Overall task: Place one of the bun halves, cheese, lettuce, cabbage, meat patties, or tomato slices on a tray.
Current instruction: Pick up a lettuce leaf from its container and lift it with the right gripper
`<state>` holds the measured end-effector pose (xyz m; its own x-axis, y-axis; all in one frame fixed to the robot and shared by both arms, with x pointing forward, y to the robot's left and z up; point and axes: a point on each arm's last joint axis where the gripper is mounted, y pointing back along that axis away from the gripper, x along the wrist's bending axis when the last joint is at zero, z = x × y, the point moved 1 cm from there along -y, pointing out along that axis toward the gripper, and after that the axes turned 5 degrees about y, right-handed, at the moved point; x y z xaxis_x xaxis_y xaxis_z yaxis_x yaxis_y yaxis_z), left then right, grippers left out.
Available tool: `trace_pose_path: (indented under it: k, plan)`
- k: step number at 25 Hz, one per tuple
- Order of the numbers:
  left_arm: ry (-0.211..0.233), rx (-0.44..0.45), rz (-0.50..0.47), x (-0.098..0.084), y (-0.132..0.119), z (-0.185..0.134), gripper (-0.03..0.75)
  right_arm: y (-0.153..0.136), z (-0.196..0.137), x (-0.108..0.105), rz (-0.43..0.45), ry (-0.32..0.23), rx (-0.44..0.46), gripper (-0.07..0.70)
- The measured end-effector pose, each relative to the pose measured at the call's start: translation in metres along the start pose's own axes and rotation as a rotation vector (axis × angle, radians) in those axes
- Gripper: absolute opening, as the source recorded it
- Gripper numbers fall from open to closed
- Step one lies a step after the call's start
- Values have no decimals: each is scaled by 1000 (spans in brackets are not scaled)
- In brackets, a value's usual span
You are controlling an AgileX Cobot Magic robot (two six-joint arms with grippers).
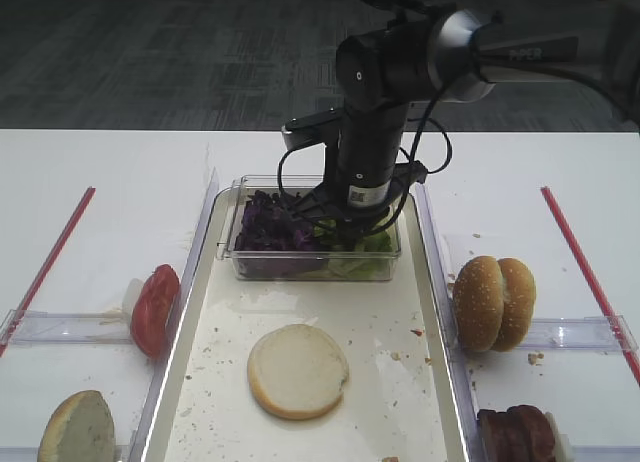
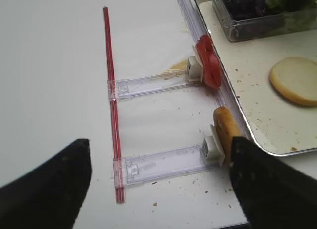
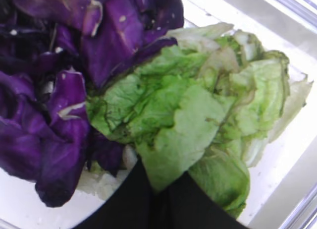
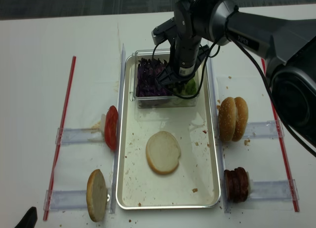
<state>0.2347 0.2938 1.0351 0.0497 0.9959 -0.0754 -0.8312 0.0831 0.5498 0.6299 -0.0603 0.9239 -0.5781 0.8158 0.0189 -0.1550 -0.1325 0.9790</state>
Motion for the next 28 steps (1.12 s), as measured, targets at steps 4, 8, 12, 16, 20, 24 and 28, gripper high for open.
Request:
trace_pose_path:
  k: [4, 8, 12, 16, 20, 24, 28]
  plan:
    - [0, 0, 0, 0, 0, 0, 562, 0, -1, -1, -10, 7, 6, 71]
    - [0, 0, 0, 0, 0, 0, 562, 3, -2, -1, -14, 2, 17, 70]
    - [0, 0, 0, 0, 0, 0, 562, 16, 1, -1, -12, 3, 26, 69]
    - [0, 0, 0, 0, 0, 0, 562, 30, 7, -1, -14, 5, 26, 69]
    - [0, 0, 0, 0, 0, 0, 562, 47, 13, -1, -13, 7, 32, 69]
    - [0, 0, 0, 0, 0, 0, 562, 66, 23, -1, -15, 9, -5, 69]
    - [0, 0, 0, 0, 0, 0, 562, 81, 32, -1, -19, 17, -57, 68]
